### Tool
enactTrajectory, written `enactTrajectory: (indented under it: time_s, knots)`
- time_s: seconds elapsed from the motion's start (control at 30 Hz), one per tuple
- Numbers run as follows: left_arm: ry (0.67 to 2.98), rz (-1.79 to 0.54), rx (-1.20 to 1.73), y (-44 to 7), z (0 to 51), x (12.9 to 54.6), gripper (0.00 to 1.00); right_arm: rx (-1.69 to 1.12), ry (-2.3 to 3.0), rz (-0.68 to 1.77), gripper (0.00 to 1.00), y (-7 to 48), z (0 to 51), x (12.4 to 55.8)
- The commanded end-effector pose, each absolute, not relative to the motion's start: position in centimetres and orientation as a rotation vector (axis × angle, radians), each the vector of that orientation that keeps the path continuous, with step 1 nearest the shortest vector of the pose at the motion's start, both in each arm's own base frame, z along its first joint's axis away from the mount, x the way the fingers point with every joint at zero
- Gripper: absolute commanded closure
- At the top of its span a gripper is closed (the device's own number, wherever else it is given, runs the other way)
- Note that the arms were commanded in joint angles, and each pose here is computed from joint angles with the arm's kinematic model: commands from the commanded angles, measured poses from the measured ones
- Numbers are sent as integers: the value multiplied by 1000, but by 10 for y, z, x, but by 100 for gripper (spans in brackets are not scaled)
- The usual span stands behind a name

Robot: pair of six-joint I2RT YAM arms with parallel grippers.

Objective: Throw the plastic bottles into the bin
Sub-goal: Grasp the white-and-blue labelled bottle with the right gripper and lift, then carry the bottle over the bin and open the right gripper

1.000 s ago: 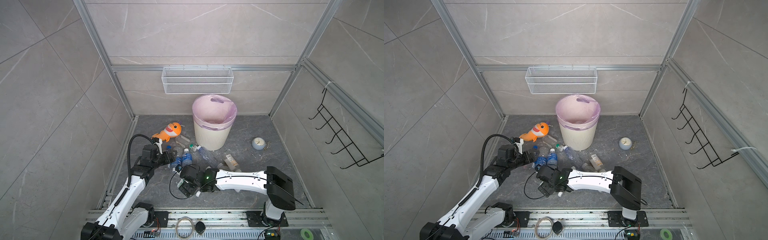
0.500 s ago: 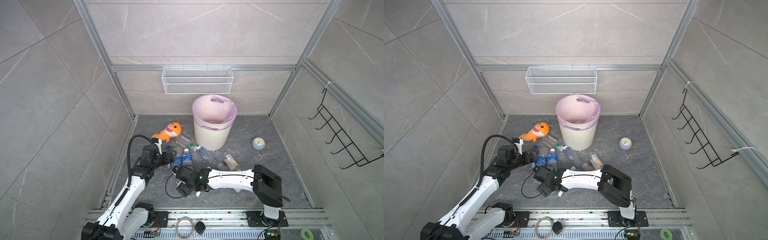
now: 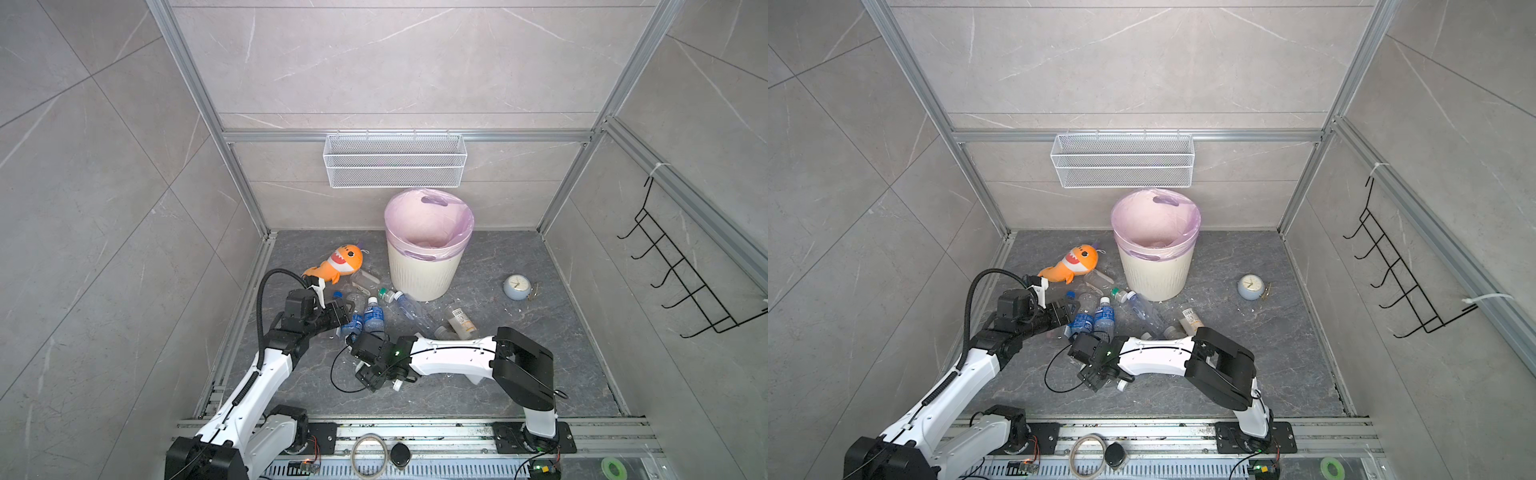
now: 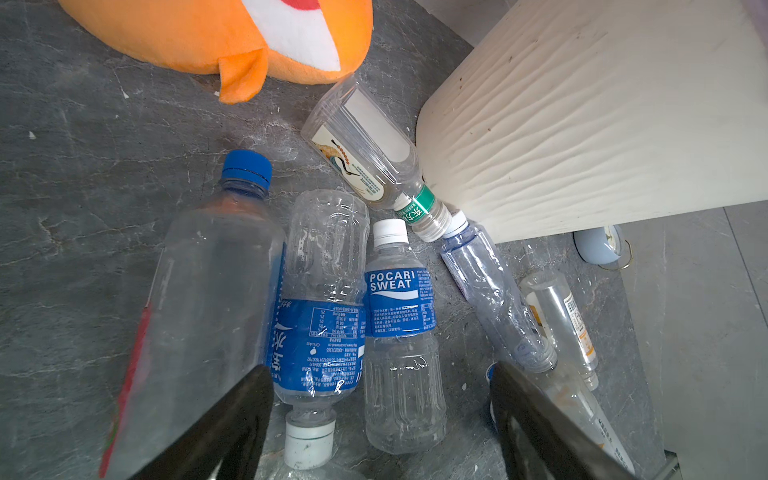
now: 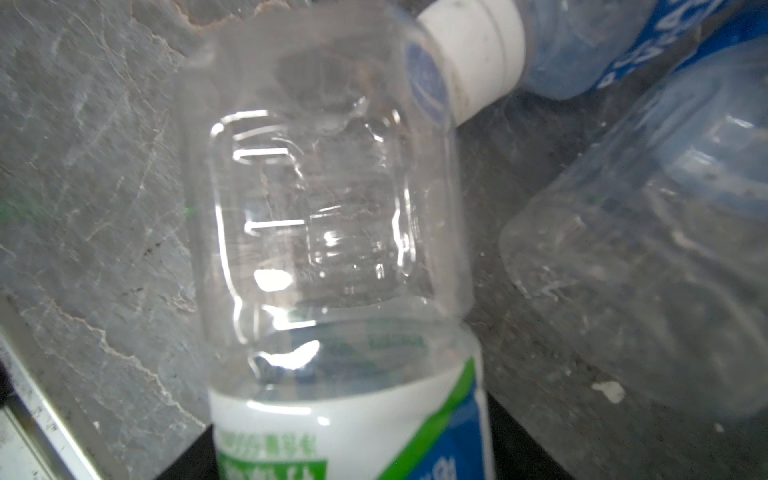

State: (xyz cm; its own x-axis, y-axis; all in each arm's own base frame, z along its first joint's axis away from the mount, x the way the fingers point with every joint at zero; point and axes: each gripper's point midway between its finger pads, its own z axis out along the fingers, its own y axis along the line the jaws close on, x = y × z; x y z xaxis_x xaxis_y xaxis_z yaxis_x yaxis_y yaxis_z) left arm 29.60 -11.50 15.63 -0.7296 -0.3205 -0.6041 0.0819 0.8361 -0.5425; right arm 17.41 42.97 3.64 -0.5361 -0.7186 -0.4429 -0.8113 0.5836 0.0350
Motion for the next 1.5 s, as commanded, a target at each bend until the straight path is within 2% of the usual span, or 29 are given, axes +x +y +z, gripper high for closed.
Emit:
enactTrajectory:
  time_s: [0.0, 0.37, 0.6, 0.9, 1.47]
  knots:
    - [2249, -750, -166, -118, 165, 301, 16, -1223, 2438, 344, 29, 433, 36, 177]
    - [2256, -698, -159, -113, 165, 300, 17, -1189, 2311, 429, 42, 418, 72, 174]
    - [2268, -674, -118, -119, 163, 297, 17, -1109, 2189, 482, 43, 396, 109, 172]
    - [2275, -640, -25, -136, 167, 294, 18, -869, 2076, 503, 44, 350, 152, 180]
    - [2262, -653, 222, -193, 174, 287, 18, -563, 1968, 410, 45, 262, 197, 191]
